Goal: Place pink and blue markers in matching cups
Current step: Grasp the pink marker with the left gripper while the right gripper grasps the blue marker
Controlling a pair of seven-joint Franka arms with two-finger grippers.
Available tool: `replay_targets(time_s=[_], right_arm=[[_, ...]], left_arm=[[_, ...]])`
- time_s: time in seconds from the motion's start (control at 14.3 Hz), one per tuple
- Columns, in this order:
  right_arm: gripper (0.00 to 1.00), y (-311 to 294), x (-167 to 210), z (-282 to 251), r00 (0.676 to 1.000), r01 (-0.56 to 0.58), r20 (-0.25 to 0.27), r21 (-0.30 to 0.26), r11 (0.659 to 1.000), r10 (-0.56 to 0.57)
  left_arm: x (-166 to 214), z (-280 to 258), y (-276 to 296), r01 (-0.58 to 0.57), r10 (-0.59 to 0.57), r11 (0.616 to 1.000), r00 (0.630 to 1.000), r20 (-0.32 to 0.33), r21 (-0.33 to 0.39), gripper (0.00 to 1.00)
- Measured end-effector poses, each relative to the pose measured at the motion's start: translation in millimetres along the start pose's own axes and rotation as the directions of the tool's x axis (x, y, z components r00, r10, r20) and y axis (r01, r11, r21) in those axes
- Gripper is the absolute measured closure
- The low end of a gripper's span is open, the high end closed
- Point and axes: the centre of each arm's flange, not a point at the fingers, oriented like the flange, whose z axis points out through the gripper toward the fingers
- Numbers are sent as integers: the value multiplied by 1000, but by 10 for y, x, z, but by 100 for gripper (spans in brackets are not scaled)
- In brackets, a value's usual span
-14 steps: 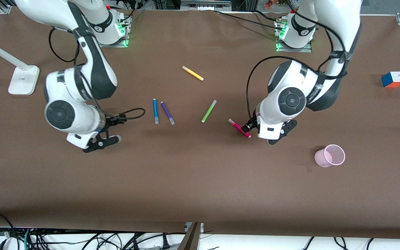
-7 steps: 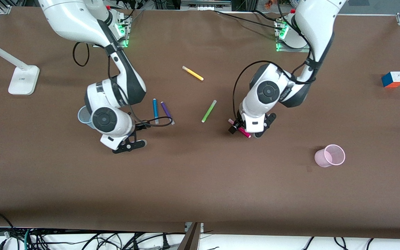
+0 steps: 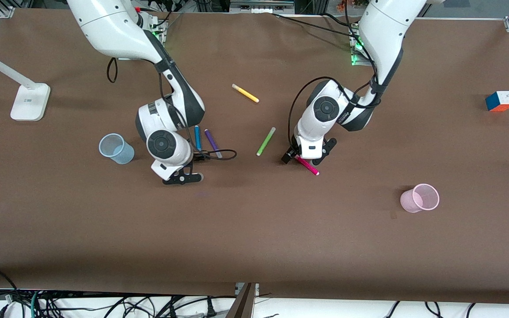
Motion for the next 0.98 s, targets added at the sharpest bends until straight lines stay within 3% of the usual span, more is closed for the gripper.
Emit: replay_targets(time_s=[0.28, 0.35, 0.56, 0.7, 0.84, 0.98], right_arm=[[0, -92, -166, 204, 1000, 11, 25, -2, 1000, -11], [0, -91, -192, 229, 1000, 12, 25, -2, 1000, -11], [3, -73, -226, 275, 1000, 11, 21, -1, 1000, -11], [25, -75, -219, 273, 1000, 10, 10, 3, 1000, -10], [48, -76, -214, 275, 1000, 10, 2, 6, 1000, -10], [67, -76, -209, 282, 1000, 10, -10, 10, 1000, -10]], left_arm=[[15, 93, -23, -25, 25, 1000, 1000, -14, 6, 0], [16, 95, -24, -26, 26, 1000, 1000, -15, 7, 7], [27, 87, -22, -24, 24, 1000, 1000, -17, 6, 39], [39, 76, -18, -23, 23, 1000, 1000, -18, 4, 55], [47, 67, -12, -22, 22, 1000, 1000, -20, 2, 78], [54, 29, 14, -22, 22, 1000, 1000, -22, -6, 81]])
